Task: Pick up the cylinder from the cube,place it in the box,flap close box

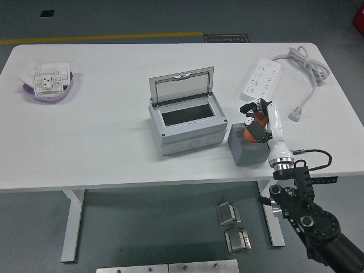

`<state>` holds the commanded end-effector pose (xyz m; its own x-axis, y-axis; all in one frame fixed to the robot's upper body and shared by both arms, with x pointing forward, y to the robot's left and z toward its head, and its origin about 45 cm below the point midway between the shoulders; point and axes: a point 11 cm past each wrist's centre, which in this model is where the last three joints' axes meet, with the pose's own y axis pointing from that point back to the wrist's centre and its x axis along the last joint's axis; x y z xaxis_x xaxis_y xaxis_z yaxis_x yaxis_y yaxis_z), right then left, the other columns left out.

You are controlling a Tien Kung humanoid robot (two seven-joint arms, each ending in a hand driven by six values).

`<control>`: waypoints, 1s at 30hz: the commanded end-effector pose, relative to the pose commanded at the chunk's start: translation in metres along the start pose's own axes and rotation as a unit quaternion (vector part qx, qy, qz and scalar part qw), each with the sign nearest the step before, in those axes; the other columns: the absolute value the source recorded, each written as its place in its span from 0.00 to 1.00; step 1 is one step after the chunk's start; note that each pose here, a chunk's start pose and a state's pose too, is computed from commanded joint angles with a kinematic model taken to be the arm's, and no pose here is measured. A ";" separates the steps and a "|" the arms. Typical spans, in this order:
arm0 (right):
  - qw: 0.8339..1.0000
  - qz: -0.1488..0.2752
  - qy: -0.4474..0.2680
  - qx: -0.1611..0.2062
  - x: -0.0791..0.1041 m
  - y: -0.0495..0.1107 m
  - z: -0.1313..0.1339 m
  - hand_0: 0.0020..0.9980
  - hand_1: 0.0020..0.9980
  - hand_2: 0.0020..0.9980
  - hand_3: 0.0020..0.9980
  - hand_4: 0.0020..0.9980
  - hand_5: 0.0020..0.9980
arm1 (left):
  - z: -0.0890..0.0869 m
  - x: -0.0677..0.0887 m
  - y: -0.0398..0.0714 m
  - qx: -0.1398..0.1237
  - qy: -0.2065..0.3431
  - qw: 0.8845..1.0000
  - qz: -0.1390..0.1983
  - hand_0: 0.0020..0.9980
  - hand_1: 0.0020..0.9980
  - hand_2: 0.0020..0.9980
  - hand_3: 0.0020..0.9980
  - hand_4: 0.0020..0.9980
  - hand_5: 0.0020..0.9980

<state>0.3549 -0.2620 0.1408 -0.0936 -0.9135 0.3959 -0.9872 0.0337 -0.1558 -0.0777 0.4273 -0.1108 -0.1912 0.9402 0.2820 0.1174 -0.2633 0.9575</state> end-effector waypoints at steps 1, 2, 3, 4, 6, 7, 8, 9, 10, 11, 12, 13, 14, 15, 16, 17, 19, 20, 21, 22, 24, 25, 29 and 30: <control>1.000 -0.001 -0.001 -0.001 0.000 0.000 0.000 0.55 0.46 0.44 0.33 0.00 0.00 | 0.000 0.000 0.000 0.000 0.000 1.000 0.000 0.65 0.59 0.56 0.59 0.51 0.03; 1.000 -0.001 -0.002 -0.001 0.000 0.000 0.001 0.55 0.46 0.44 0.33 0.00 0.00 | 0.000 0.000 0.000 0.000 0.000 1.000 0.000 0.65 0.59 0.56 0.59 0.51 0.03; 1.000 -0.003 -0.004 -0.003 0.000 0.000 0.002 0.55 0.46 0.44 0.33 0.00 0.00 | 0.000 0.000 0.000 0.000 0.000 1.000 0.000 0.65 0.59 0.56 0.59 0.51 0.03; 1.000 -0.005 -0.008 -0.005 -0.001 0.001 0.004 0.55 0.47 0.45 0.33 0.00 0.00 | 0.000 0.000 0.000 0.000 -0.001 1.000 0.000 0.65 0.59 0.56 0.60 0.51 0.03; 1.000 -0.010 -0.013 -0.010 -0.001 0.001 0.007 0.55 0.47 0.45 0.33 0.00 0.00 | 0.001 -0.001 0.000 0.000 -0.002 1.000 -0.001 0.65 0.59 0.56 0.60 0.51 0.03; 1.000 -0.013 -0.016 -0.013 -0.002 0.001 0.008 0.55 0.47 0.45 0.33 0.00 0.00 | 0.001 -0.001 0.000 0.000 -0.002 1.000 -0.001 0.65 0.59 0.56 0.60 0.51 0.03; 1.000 -0.015 -0.017 -0.015 -0.002 0.001 0.009 0.55 0.47 0.45 0.33 0.00 0.00 | 0.001 -0.001 0.000 0.000 -0.002 1.000 -0.001 0.65 0.59 0.56 0.60 0.51 0.03; 1.000 -0.018 -0.019 -0.017 -0.002 0.002 0.011 0.55 0.47 0.45 0.33 0.00 0.00 | 0.001 -0.001 0.000 0.000 -0.003 1.000 -0.001 0.65 0.59 0.56 0.60 0.51 0.03; 0.999 -0.020 -0.020 -0.019 -0.002 0.002 0.012 0.58 0.49 0.47 0.39 0.00 0.00 | 0.001 0.000 0.000 0.001 -0.003 1.000 -0.001 0.65 0.59 0.56 0.60 0.51 0.03; 0.999 -0.023 -0.020 -0.022 -0.002 0.002 0.013 0.58 0.49 0.47 0.39 0.00 0.00 | 0.000 0.000 0.000 0.001 -0.003 1.000 0.000 0.65 0.59 0.56 0.60 0.51 0.03; 0.999 -0.024 -0.021 -0.023 -0.002 0.002 0.014 0.58 0.49 0.47 0.39 0.00 0.00 | 0.000 0.000 0.000 0.001 -0.003 1.000 0.000 0.65 0.59 0.56 0.60 0.51 0.03; 0.999 -0.025 -0.020 -0.024 -0.002 0.002 0.014 0.58 0.49 0.47 0.39 0.00 0.00 | 0.000 0.000 0.000 0.002 -0.003 1.000 0.000 0.65 0.59 0.56 0.60 0.51 0.03; 0.999 -0.025 -0.019 -0.025 -0.002 0.002 0.015 0.58 0.49 0.47 0.39 0.00 0.00 | 0.000 0.000 0.000 0.002 -0.003 1.000 0.000 0.65 0.59 0.56 0.60 0.51 0.03; 0.999 -0.026 -0.019 -0.026 -0.002 0.002 0.015 0.58 0.49 0.47 0.39 0.00 0.00 | -0.001 0.000 0.000 0.002 -0.004 1.000 0.000 0.65 0.59 0.56 0.60 0.51 0.03; 0.999 -0.026 -0.018 -0.027 -0.001 0.002 0.016 0.58 0.49 0.47 0.39 0.00 0.00 | -0.001 0.000 0.000 0.003 -0.004 1.000 0.001 0.65 0.59 0.56 0.60 0.51 0.03; 0.999 -0.026 -0.017 -0.027 -0.001 0.002 0.016 0.68 0.62 0.60 0.62 0.19 0.00 | -0.001 0.000 0.000 0.003 -0.004 1.000 0.001 0.65 0.59 0.56 0.60 0.51 0.03; 0.999 -0.027 -0.016 -0.028 0.000 0.002 0.016 0.68 0.62 0.60 0.62 0.19 0.00 | -0.002 0.000 0.000 0.004 -0.005 1.000 0.001 0.65 0.59 0.56 0.60 0.51 0.03; 0.999 -0.027 -0.015 -0.028 0.000 0.002 0.016 0.68 0.62 0.60 0.62 0.19 0.00 | -0.002 0.000 0.000 0.004 -0.006 1.000 0.001 0.65 0.59 0.56 0.60 0.51 0.03; 0.999 -0.027 -0.014 -0.027 0.000 0.002 0.016 0.68 0.62 0.60 0.62 0.19 0.00 | -0.002 0.000 0.000 0.005 -0.007 1.000 0.000 0.65 0.59 0.56 0.60 0.51 0.03; 0.999 -0.028 -0.014 -0.027 0.000 0.002 0.016 0.65 0.65 0.65 0.69 0.34 0.00 | -0.002 0.000 0.000 0.005 -0.007 1.000 0.000 0.65 0.60 0.56 0.60 0.51 0.03; 0.999 -0.028 -0.014 -0.027 0.000 0.002 0.015 0.65 0.65 0.65 0.69 0.34 0.00 | -0.003 0.000 0.000 0.006 -0.008 1.000 0.000 0.65 0.60 0.56 0.60 0.51 0.03; 0.999 -0.029 -0.013 -0.026 -0.001 0.002 0.015 0.65 0.65 0.65 0.69 0.34 0.00 | -0.004 0.000 0.000 0.007 -0.008 1.000 0.001 0.65 0.60 0.56 0.60 0.51 0.03; 0.999 -0.028 -0.012 -0.025 0.000 0.001 0.014 0.62 0.64 0.66 0.70 0.40 0.02 | -0.007 0.000 0.000 0.011 -0.010 1.000 0.001 0.65 0.59 0.56 0.60 0.51 0.04; 0.999 -0.027 -0.012 -0.025 0.000 0.001 0.014 0.62 0.64 0.66 0.70 0.40 0.02 | -0.008 0.000 0.000 0.012 -0.011 1.000 0.001 0.65 0.59 0.56 0.60 0.51 0.04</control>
<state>0.3562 -0.2678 0.1280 -0.0373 -0.9240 0.3806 -0.9960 0.0034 -0.0893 -0.0854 0.4257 -0.1105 -0.1704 0.9442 0.2818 0.1410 -0.2597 0.9553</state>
